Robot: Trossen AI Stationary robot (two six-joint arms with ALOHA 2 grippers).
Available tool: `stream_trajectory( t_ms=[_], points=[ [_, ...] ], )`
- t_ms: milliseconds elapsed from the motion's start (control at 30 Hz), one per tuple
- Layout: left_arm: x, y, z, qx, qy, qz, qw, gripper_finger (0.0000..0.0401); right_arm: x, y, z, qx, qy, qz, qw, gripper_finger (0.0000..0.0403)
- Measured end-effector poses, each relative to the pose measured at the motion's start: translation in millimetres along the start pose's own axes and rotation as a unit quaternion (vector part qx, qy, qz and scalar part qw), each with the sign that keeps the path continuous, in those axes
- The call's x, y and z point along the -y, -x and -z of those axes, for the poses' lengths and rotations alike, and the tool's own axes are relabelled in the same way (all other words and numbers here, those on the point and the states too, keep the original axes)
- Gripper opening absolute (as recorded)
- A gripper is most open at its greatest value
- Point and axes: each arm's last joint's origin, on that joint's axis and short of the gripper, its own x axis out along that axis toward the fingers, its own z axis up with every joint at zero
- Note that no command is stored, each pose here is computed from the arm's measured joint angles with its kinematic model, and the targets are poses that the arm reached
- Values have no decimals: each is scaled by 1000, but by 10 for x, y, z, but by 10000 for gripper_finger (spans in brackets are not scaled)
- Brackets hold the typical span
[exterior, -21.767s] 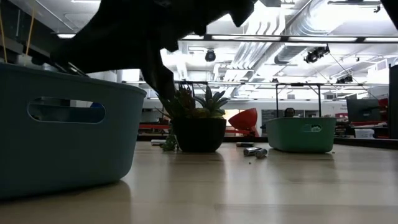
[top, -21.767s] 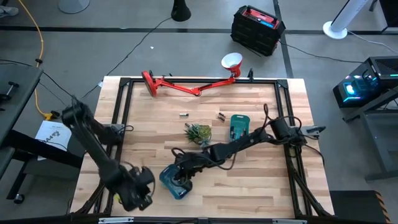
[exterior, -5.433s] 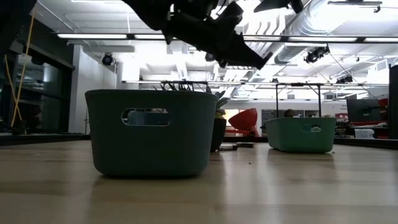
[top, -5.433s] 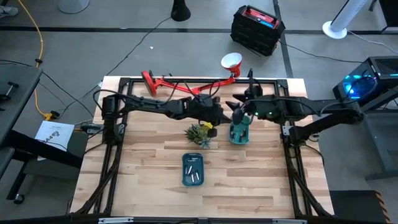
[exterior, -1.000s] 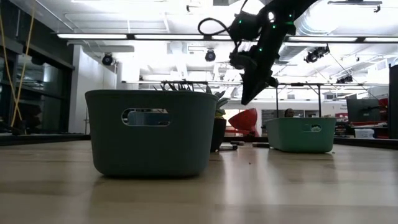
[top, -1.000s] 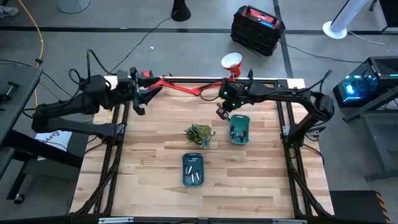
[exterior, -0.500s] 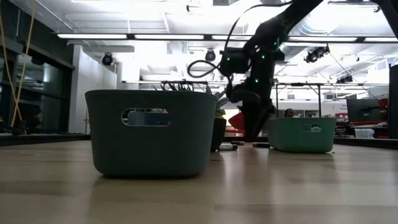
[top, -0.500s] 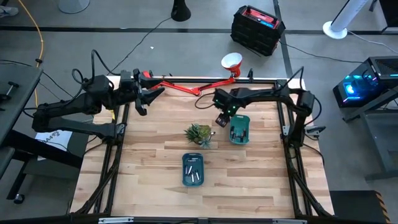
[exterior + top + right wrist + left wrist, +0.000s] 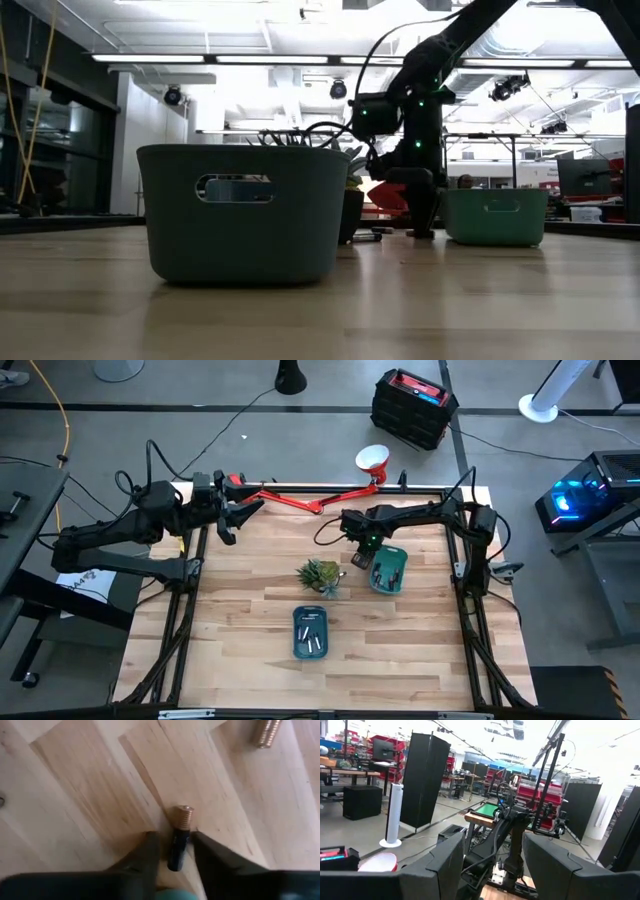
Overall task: Sort batteries
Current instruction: Put the black battery into the green bin
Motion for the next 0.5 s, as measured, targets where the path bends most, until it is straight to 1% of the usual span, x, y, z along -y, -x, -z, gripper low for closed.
stream_trajectory(
  t_ms=[67,100,233,333,400,500],
  points=[
    [0,0,-4,2,0,0,1000,192,5,2,-1,2,2,8,1000,36],
    [1,0,-12,6,0,1,1000,192,8,26,-1,7,1,7,1000,21],
    [9,23,-73,34,-10,5,999,192,23,177,-35,43,-12,18,999,10],
    [12,43,-110,48,-26,7,998,192,47,517,-72,96,-24,14,995,7],
    [11,45,-113,50,-31,5,998,192,26,749,-45,122,-20,7,992,5],
    [11,43,-108,47,-26,5,999,192,-26,1023,113,120,-20,-7,993,4]
  ],
)
